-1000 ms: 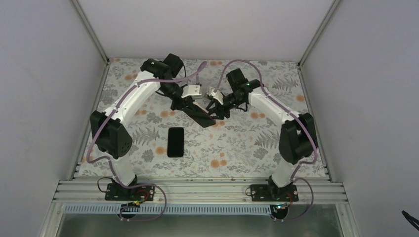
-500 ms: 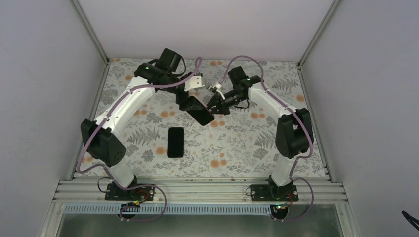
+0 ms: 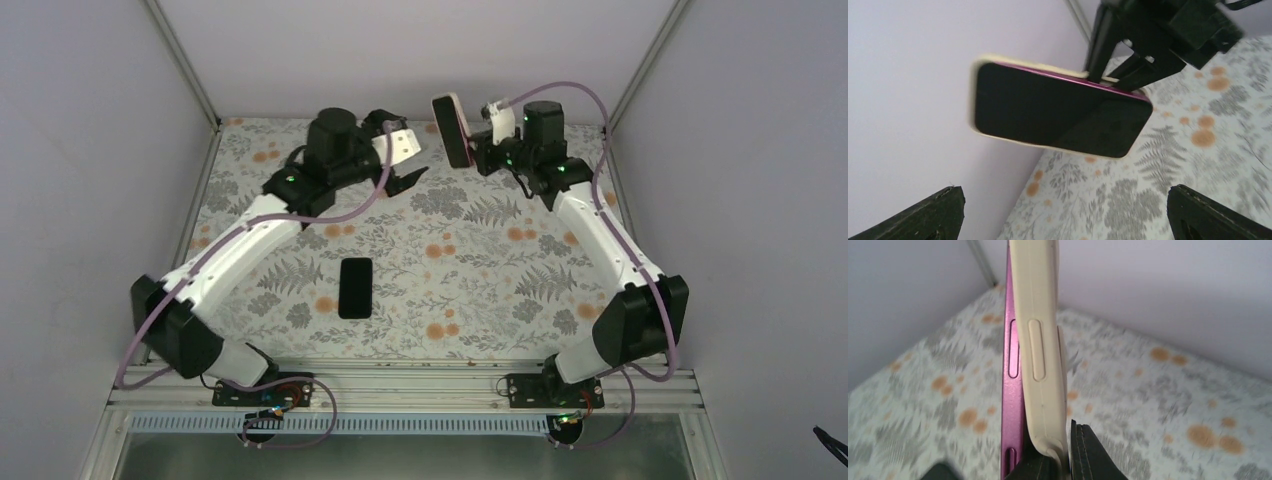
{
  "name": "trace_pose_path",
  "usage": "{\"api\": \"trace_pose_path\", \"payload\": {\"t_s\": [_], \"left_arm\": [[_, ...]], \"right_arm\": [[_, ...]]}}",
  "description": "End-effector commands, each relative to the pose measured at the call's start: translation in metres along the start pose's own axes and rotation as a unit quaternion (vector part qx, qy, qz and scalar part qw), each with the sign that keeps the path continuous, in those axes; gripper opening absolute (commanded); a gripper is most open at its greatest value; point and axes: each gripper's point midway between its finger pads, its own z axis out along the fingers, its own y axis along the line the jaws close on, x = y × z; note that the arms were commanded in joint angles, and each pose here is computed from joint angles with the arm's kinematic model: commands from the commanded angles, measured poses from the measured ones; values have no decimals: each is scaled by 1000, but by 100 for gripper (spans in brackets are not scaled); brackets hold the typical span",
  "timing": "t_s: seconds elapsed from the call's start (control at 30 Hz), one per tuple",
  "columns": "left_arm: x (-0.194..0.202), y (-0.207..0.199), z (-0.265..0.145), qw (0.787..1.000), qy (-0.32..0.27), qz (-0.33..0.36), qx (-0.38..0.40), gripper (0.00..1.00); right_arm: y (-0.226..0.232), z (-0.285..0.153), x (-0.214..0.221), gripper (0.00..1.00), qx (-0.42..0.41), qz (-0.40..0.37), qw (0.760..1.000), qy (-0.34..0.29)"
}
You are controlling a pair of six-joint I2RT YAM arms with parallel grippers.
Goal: Take the phone out of the phone case
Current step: Remove the phone case from the phone.
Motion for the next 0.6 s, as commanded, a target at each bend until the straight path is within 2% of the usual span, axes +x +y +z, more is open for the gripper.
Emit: {"api": "trace_pose_path", "payload": {"t_s": [0.0, 0.17, 0.27, 0.57], "left_arm": [[-8, 27, 46, 994, -39, -55, -89, 100], [-14, 26, 76, 988, -64, -95, -108, 100], [-12, 34, 88, 984, -60, -108, -129, 100], [-6, 37, 95, 981, -52, -112, -146, 100]], "right_arm": [[-8, -17, -89, 3, 92, 59, 985, -132], [3, 7, -83, 3, 89, 73, 987, -117], [9, 16, -79, 3, 89, 69, 987, -113], [15, 22, -88, 3, 87, 57, 986, -127]]}}
